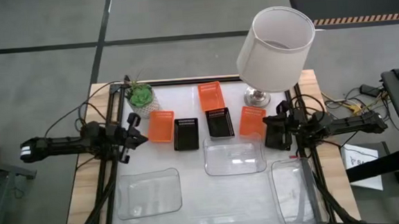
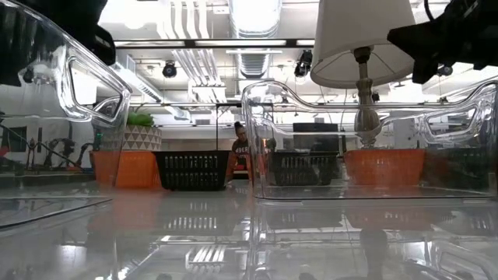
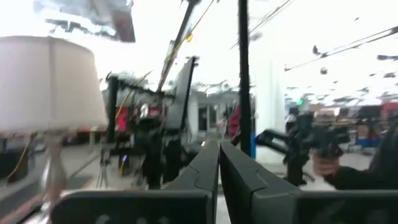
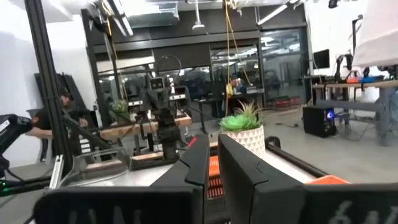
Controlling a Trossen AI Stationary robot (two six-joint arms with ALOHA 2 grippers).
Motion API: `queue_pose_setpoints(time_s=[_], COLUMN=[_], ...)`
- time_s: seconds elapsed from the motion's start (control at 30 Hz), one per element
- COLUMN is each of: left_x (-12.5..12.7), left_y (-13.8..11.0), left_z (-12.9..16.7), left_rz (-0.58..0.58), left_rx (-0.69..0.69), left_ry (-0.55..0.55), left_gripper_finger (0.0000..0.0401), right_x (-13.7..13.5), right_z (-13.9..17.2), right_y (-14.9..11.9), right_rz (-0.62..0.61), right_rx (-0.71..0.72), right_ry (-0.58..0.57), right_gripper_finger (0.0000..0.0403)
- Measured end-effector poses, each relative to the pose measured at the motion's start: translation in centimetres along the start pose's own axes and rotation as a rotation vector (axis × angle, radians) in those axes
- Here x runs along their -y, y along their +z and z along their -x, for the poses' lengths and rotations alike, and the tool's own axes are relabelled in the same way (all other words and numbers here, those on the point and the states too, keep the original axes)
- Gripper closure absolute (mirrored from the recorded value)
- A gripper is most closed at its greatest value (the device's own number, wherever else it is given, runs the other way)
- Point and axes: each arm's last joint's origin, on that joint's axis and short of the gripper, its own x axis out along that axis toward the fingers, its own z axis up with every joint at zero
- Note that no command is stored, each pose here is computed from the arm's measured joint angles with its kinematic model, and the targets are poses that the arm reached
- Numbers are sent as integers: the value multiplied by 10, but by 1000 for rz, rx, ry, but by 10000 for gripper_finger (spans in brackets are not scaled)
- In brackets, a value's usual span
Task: Stack baskets by color
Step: Stack the middle transparent bin on the left transparent bin
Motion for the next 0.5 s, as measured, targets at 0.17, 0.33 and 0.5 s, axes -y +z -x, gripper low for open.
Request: queue_pose_setpoints(time_s=[0.17, 0.33, 0.5], left_x=[0, 0, -1], left_y=[0, -1, -2], left_z=[0, -1, -2], left_rz=[48, 75, 78], left_rx=[3, -3, -8], left_ry=[-4, -4, -10], left_gripper_finger=[401, 401, 401], right_x=[0, -1, -3], right_z=[-1, -4, -8], right_y=[-1, -4, 2], right_rz=[-107, -88, -12], right_rx=[-9, -34, 30], right_ry=[2, 3, 48], right_gripper_finger=[376, 376, 376])
